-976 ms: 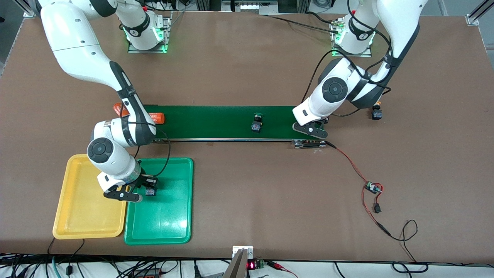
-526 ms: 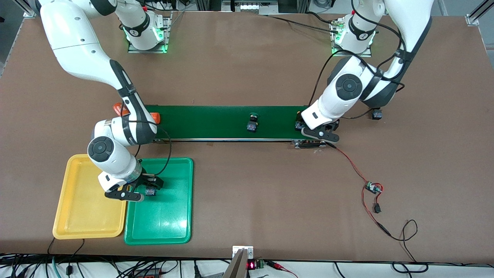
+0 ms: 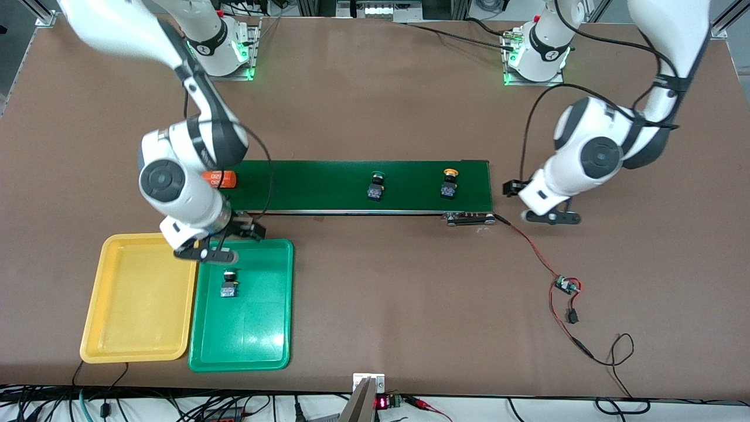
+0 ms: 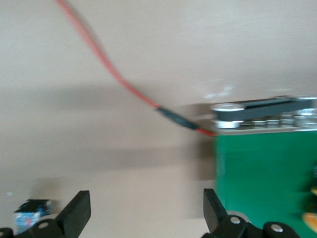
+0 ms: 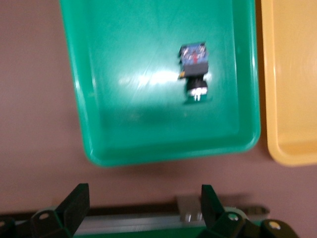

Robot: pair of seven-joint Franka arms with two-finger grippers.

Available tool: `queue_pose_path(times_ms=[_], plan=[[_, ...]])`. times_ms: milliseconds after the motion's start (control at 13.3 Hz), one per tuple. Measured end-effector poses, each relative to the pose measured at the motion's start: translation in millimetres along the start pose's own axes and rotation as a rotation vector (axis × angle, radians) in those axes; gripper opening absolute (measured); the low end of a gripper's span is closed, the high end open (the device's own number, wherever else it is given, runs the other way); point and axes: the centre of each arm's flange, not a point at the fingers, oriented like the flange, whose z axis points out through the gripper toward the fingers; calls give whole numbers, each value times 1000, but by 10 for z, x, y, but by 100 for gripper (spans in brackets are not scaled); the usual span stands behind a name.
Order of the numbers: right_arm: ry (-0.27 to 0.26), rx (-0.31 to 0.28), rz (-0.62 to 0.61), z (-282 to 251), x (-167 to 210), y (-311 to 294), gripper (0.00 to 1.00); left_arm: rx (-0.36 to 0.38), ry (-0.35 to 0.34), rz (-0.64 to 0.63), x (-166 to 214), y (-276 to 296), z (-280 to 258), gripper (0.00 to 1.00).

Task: Sort buttons by color to trays
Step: 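Return the right gripper to the belt while the left gripper withdraws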

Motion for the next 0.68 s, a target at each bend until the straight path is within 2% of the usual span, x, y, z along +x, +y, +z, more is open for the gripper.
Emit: queue_pose_path(times_ms=[225,376,676], plan=[[-44,12,12,-69,-534,-269,100,-16,-27,14,-11,-538,113,100],[-62,30,25,-82,-757,-470,100,-26,-53,7,-67,-901,233,100],[-37,71,13,-81,-1117,-1048,100,-44,-113,-8,-253,-1441,514,100]])
